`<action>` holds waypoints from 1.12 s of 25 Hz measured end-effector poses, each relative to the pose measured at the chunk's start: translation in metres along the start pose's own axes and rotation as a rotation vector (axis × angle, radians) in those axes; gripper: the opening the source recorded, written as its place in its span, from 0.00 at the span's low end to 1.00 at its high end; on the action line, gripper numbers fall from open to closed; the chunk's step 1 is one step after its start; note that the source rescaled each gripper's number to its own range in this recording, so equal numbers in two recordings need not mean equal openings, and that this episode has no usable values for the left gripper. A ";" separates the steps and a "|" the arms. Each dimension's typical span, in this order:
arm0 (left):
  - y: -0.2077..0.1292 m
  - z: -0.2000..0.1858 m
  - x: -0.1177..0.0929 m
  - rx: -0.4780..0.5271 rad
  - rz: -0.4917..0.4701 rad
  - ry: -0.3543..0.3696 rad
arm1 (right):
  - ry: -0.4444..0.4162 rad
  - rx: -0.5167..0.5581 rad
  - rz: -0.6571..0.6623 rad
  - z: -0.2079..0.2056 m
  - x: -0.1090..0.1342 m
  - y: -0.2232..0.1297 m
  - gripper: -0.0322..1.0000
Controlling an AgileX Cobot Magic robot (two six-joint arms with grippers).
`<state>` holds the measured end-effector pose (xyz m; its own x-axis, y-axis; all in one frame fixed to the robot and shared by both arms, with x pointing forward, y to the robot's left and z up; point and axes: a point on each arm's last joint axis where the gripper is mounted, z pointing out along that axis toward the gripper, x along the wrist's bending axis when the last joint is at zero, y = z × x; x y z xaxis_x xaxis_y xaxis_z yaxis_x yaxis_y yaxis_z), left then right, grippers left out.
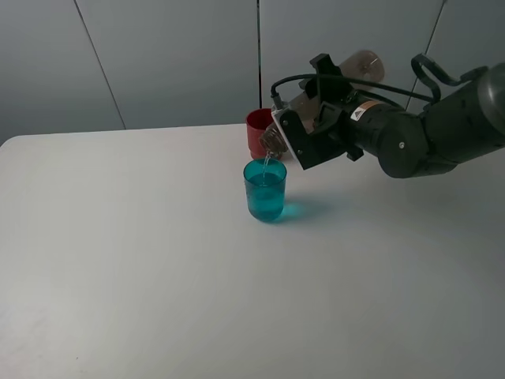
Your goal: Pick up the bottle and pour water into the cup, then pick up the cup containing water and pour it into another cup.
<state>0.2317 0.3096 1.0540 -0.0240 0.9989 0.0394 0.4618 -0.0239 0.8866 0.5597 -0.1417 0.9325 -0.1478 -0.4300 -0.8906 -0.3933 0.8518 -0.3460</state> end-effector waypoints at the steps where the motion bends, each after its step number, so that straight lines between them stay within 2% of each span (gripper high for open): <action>1: 0.000 0.000 0.000 0.000 0.000 0.000 | 0.000 0.000 0.000 0.000 0.000 0.000 0.06; 13: 0.000 0.000 0.000 0.000 0.000 0.000 | 0.041 -0.016 0.009 -0.005 0.010 0.003 0.06; 19: 0.000 0.000 0.000 0.000 0.000 0.000 | 0.038 -0.021 0.117 -0.005 0.010 0.003 0.06; 23: 0.000 0.000 0.000 0.000 0.000 0.000 | 0.041 -0.016 0.313 -0.005 0.010 0.003 0.06; 28: 0.000 0.000 0.000 0.000 0.000 0.000 | 0.046 -0.009 0.679 -0.006 0.008 0.002 0.06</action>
<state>0.2317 0.3096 1.0540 -0.0240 0.9989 0.0394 0.4618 -0.0239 0.8866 0.5521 -0.1448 0.9268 -0.4034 0.1865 -0.8958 -0.2074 0.9349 0.2881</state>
